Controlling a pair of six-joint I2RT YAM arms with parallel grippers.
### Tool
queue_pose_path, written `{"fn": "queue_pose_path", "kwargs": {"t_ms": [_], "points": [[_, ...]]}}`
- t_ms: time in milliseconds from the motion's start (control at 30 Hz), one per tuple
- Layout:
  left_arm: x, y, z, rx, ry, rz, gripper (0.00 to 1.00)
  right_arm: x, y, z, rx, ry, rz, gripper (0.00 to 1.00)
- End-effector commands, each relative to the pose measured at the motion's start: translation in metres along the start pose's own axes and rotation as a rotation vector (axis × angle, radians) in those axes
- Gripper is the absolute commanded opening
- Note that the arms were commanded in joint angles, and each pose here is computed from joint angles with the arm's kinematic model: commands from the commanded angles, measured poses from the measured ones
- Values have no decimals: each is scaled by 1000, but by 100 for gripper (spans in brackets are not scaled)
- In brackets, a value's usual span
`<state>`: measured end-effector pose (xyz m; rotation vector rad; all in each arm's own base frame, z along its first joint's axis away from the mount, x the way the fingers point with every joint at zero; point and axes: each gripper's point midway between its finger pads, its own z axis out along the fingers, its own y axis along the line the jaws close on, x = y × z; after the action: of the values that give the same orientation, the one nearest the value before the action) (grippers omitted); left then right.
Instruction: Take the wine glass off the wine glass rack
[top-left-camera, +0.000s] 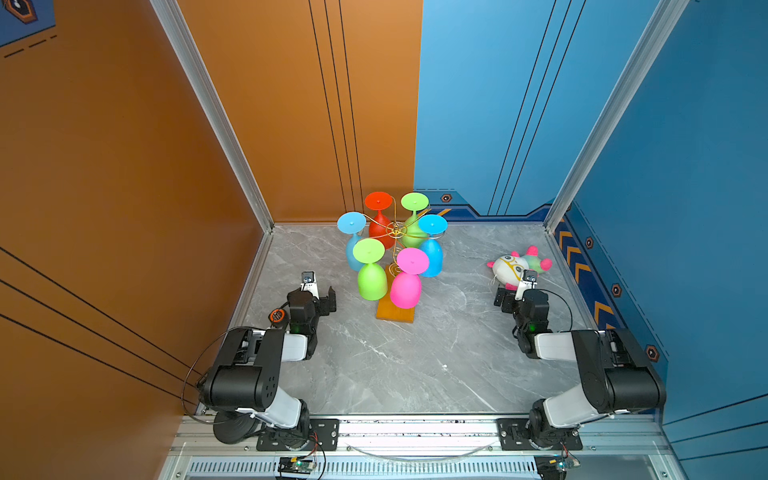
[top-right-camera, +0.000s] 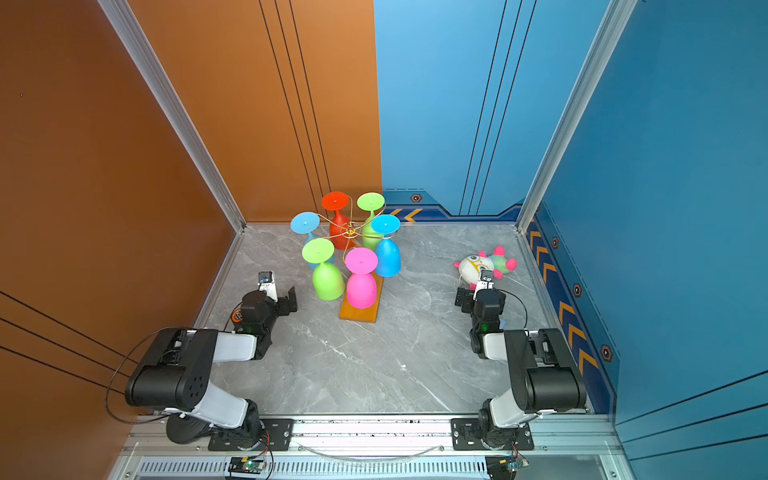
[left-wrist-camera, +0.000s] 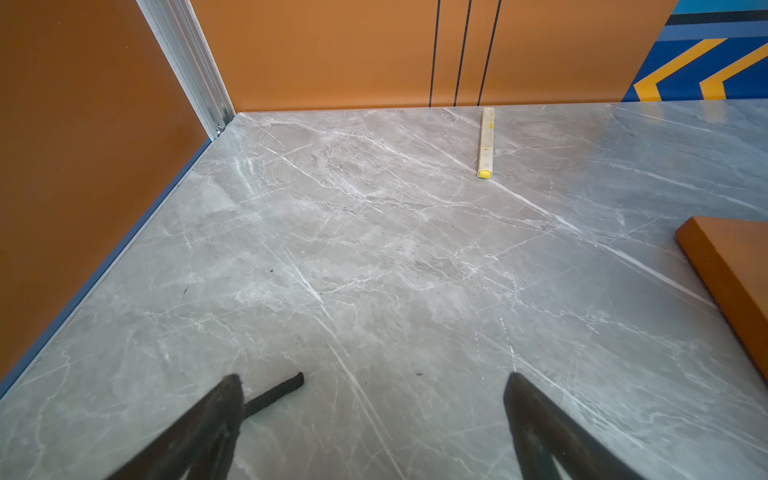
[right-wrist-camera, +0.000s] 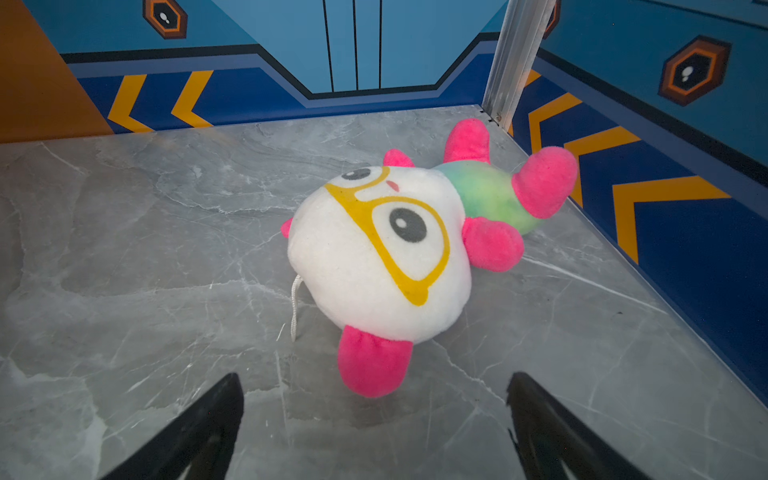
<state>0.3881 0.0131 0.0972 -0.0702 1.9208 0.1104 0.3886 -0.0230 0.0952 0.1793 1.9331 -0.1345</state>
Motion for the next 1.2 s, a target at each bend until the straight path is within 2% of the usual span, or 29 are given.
{"fn": "queue_pose_path", "kwargs": {"t_ms": [0, 100, 233, 333, 500, 600, 767, 1000, 1167], "points": [[-21, 5, -9, -35, -18, 4, 98, -25, -7, -6, 51, -4, 4, 100], [-35, 7, -19, -81, -16, 8, 98, -41, -9, -14, 67, 29, 33, 99], [-58, 2, -32, -99, 3, 30, 98, -69, -1, -31, 17, 52, 107, 98], [-71, -1, -42, -101, 47, 37, 98, -87, 18, -46, -85, 88, 138, 97], [-89, -6, -63, -85, 86, 6, 98, -117, 66, -80, -234, 159, 68, 96], [-97, -6, -81, -76, 115, 1, 98, -134, 90, -105, -324, 182, 75, 95], [-111, -19, -117, 25, 141, -67, 98, -153, 119, -144, -493, 322, 151, 88], [-124, -17, -163, 86, 133, -63, 98, -181, 152, -189, -713, 339, 263, 86], [-123, -38, -184, 245, 144, -28, 98, -197, 179, -211, -866, 357, 313, 82]]}}
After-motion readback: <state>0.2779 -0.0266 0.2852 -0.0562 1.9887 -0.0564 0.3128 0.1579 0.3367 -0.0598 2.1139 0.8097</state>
